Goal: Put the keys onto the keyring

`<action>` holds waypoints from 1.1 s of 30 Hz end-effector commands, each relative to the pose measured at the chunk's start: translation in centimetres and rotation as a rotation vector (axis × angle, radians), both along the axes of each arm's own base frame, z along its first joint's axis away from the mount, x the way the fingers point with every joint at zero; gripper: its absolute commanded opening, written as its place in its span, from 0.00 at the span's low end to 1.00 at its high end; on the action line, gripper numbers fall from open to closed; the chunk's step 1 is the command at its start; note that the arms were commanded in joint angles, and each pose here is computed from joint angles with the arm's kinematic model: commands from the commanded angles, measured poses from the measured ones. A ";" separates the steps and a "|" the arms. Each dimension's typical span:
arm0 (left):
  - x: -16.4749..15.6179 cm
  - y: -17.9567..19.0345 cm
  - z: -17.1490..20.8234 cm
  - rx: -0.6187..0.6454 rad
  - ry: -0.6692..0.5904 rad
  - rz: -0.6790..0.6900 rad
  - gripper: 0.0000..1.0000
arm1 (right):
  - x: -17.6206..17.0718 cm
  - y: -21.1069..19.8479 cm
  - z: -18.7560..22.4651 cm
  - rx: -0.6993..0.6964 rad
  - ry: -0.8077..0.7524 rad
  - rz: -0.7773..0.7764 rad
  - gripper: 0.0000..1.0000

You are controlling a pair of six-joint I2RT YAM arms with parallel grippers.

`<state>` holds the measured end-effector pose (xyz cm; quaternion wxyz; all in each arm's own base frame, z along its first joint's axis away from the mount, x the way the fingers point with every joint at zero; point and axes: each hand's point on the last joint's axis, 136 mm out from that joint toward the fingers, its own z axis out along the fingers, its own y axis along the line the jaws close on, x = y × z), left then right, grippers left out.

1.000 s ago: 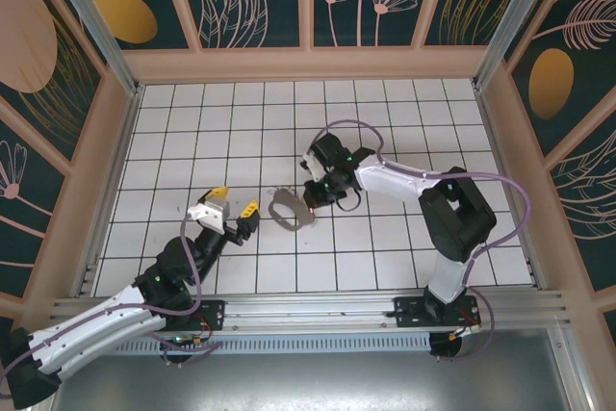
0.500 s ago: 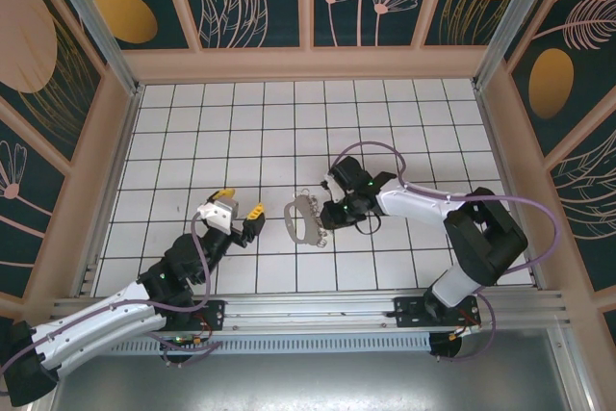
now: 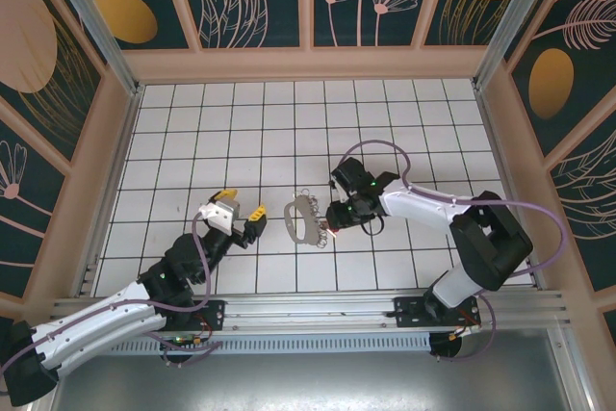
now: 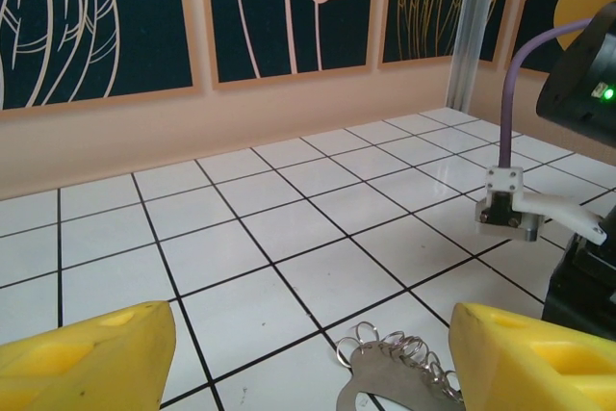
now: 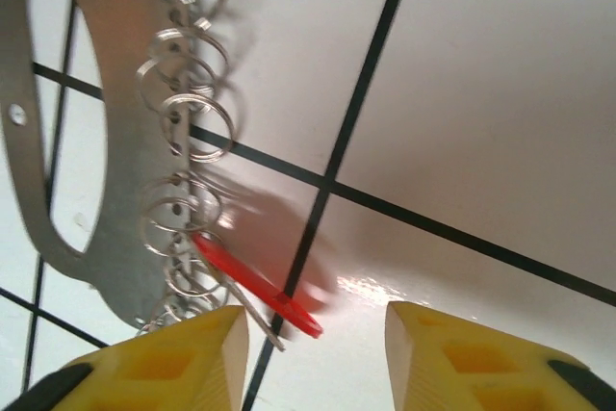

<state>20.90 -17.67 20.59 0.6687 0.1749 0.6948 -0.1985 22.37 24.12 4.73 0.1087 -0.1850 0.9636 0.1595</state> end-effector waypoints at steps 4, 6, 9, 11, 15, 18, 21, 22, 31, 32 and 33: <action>-0.1 -0.3 2.0 -0.043 -0.020 -0.016 0.75 | 0.2 3.4 1.8 0.122 -0.027 0.064 0.47; -0.1 -0.3 2.0 -0.043 -0.022 -0.017 0.75 | -0.1 3.6 0.9 0.109 -0.007 0.083 0.46; -0.1 -0.4 2.1 -0.041 -0.020 -0.019 0.76 | -0.6 3.7 0.0 0.096 0.018 0.100 0.42; -0.1 -0.3 2.1 -0.040 -0.019 -0.016 0.76 | -0.6 3.3 -0.3 0.078 0.018 0.089 0.39; 0.0 -0.3 2.0 -0.042 -0.021 -0.016 0.76 | -0.8 2.4 -0.8 0.045 0.021 0.076 0.36; -0.1 -0.3 2.0 -0.043 -0.022 -0.016 0.76 | -0.9 1.7 -1.6 0.025 0.028 0.062 0.33; -0.1 -0.2 2.0 -0.043 -0.022 -0.014 0.76 | -0.9 1.5 -2.2 0.026 0.038 0.057 0.28; -0.1 -0.2 2.0 -0.043 -0.021 -0.015 0.76 | -1.0 1.4 -2.4 0.025 0.042 0.057 0.26; -0.3 0.4 1.7 -0.050 -0.020 -0.002 0.77 | -1.3 -0.2 -3.8 -0.017 0.062 0.026 0.11; -0.3 0.4 1.7 -0.051 -0.020 -0.001 0.77 | -1.4 -0.2 -3.7 -0.015 0.059 0.025 0.08; -0.3 0.4 1.7 -0.050 -0.020 -0.002 0.77 | -1.4 -0.3 -3.7 -0.015 0.058 0.022 0.07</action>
